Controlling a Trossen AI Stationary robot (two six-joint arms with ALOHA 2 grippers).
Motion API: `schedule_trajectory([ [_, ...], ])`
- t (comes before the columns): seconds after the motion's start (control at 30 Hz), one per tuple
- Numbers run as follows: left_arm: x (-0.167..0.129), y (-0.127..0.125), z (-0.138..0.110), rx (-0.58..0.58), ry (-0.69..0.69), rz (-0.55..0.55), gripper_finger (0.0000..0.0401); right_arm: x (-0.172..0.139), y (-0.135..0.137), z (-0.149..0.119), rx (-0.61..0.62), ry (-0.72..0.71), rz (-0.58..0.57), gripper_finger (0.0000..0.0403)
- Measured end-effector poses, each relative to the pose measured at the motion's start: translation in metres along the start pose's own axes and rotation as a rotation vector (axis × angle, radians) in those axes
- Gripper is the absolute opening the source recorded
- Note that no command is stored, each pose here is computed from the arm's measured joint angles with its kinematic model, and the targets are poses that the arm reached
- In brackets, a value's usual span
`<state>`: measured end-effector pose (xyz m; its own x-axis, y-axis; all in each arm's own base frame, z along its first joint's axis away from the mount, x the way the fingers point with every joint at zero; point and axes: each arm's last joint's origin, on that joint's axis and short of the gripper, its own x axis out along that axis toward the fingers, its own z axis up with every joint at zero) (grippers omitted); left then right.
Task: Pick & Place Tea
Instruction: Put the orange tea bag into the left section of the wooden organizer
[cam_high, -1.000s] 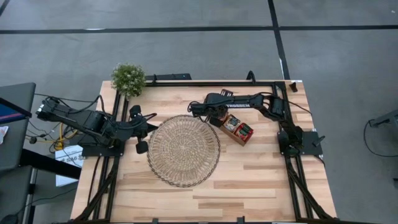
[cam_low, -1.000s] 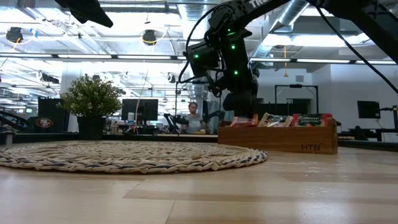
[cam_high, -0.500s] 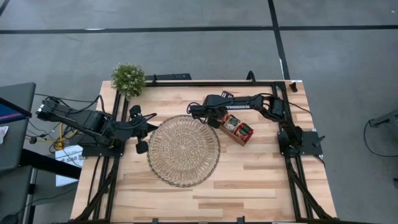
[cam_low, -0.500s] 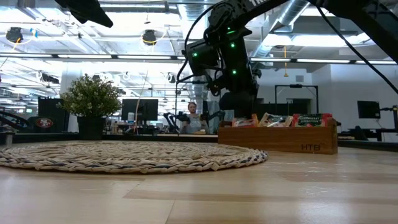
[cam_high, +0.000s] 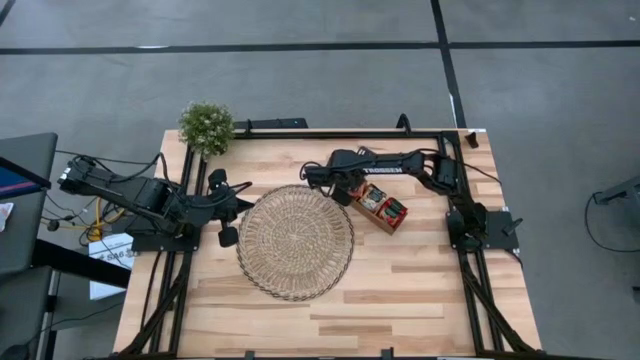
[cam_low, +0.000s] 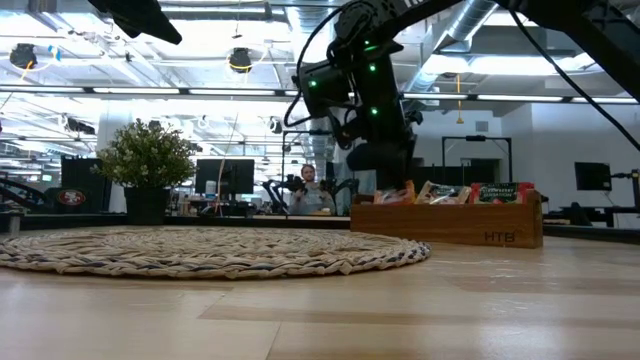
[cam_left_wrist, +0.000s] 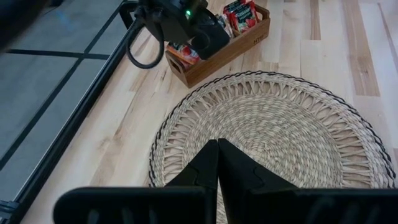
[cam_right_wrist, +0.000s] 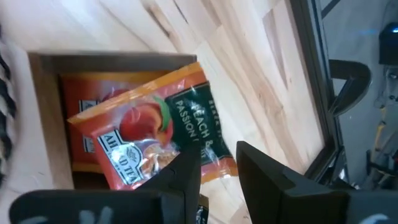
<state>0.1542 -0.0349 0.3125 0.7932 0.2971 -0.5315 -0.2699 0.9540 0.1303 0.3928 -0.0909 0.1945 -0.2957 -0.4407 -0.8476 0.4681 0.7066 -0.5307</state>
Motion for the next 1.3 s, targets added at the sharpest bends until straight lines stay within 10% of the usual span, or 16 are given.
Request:
schedule_trajectory([
  [1.3, 0.000, 0.000, 0.000, -0.009, 0.000, -0.001, 0.0000, -0.001, 0.013, -0.011, -0.279, 0.057, 0.069, 0.0095],
])
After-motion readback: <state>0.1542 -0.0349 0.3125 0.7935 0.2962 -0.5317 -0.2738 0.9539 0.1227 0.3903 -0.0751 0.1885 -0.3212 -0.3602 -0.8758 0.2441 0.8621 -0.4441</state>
